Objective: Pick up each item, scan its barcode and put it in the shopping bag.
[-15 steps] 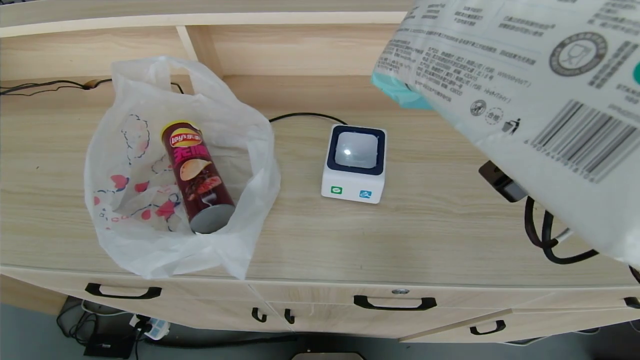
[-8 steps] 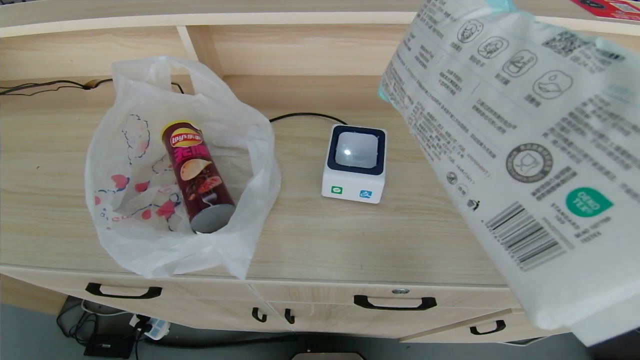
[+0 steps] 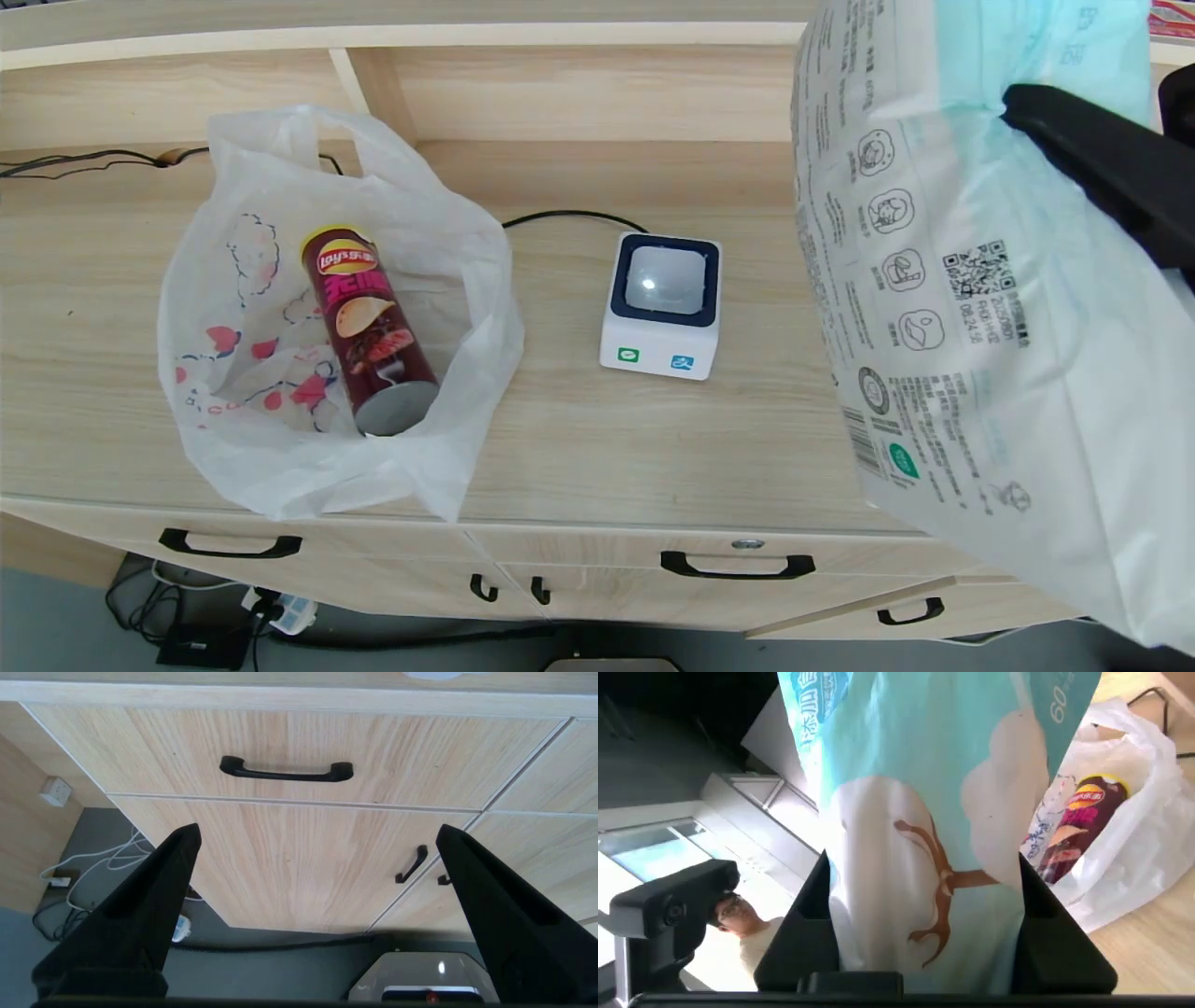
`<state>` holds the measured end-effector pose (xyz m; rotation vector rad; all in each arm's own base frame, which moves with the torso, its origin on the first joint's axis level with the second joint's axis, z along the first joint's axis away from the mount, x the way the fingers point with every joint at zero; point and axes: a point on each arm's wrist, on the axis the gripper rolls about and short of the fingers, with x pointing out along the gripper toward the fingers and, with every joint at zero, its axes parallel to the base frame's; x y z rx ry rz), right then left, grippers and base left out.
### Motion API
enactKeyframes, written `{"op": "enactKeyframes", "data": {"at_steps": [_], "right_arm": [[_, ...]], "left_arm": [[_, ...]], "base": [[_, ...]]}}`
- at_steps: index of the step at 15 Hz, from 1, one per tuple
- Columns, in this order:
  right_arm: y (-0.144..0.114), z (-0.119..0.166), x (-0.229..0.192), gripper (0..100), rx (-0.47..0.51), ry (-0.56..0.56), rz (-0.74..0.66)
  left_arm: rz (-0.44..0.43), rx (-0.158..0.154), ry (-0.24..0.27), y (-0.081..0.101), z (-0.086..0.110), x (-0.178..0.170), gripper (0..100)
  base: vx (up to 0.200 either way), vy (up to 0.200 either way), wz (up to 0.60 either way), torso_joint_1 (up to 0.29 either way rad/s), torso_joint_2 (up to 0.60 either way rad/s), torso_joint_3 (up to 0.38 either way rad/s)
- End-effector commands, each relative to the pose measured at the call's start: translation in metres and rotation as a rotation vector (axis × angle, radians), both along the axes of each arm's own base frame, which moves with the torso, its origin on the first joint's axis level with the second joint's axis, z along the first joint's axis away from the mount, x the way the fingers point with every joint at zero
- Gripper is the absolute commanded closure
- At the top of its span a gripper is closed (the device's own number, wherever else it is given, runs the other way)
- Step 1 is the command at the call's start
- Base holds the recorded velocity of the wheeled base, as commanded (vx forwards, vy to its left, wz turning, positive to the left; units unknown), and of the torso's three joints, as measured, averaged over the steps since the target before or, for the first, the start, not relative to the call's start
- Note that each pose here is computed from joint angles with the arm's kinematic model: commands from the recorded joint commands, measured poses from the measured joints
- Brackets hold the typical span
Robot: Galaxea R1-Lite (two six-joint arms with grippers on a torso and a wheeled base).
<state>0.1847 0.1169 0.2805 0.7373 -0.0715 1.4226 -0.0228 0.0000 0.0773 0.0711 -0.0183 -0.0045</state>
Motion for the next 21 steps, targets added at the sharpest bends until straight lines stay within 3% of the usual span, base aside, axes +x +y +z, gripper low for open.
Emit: {"op": "enactKeyframes", "data": {"at_steps": [1,4,6,8,11,14,17,19,21], "right_arm": [[-0.001,-0.001,0.001,100,-0.073,-0.073,-0.08],[-0.008,0.001,0.02,100,-0.249,-0.215,-0.267],[-0.009,0.027,0.028,100,-0.316,-0.327,-0.374],[-0.005,0.059,0.03,100,-0.331,-0.361,-0.546],[-0.003,0.086,0.024,100,-0.34,-0.279,-0.815],[-0.01,0.087,0.013,100,-0.325,-0.146,-1.073],[-0.016,0.068,0.001,100,-0.377,-0.119,-1.067],[-0.016,0.052,-0.001,100,-0.464,-0.161,-1.045],[-0.014,0.052,-0.003,100,-0.469,-0.208,-0.955]], "left_arm": [[0.001,0.001,0.0,0.0,0.0,0.0,0],[0.0,0.0,0.0,0.0,0.0,0.0,0],[0.001,0.001,0.0,0.0,0.0,0.0,0],[0.001,0.003,-0.002,0.0,0.0,0.0,0],[0.001,0.004,-0.002,0.0,0.0,0.0,0],[-0.001,0.0,0.0,0.0,0.0,0.0,0],[0.001,0.001,-0.003,0.0,0.001,0.0,0],[0.0,0.0,-0.002,0.0,0.0,0.0,0],[0.0,0.0,-0.002,0.0,0.0,0.0,0]], "base": [[0.0,0.0,0.0,0.0,0.0,0.0],[0.0,0.0,0.0,0.0,0.0,0.0],[0.0,0.0,0.0,0.0,0.0,0.0],[0.0,0.0,0.0,0.0,0.0,0.0],[0.0,0.0,0.0,0.0,0.0,0.0],[0.0,0.0,0.0,0.0,0.0,0.0],[0.0,0.0,0.0,0.0,0.0,0.0],[-0.2,0.0,0.0,0.002,0.0,0.002],[-0.2,0.0,0.0,0.017,0.01,0.002]]}}
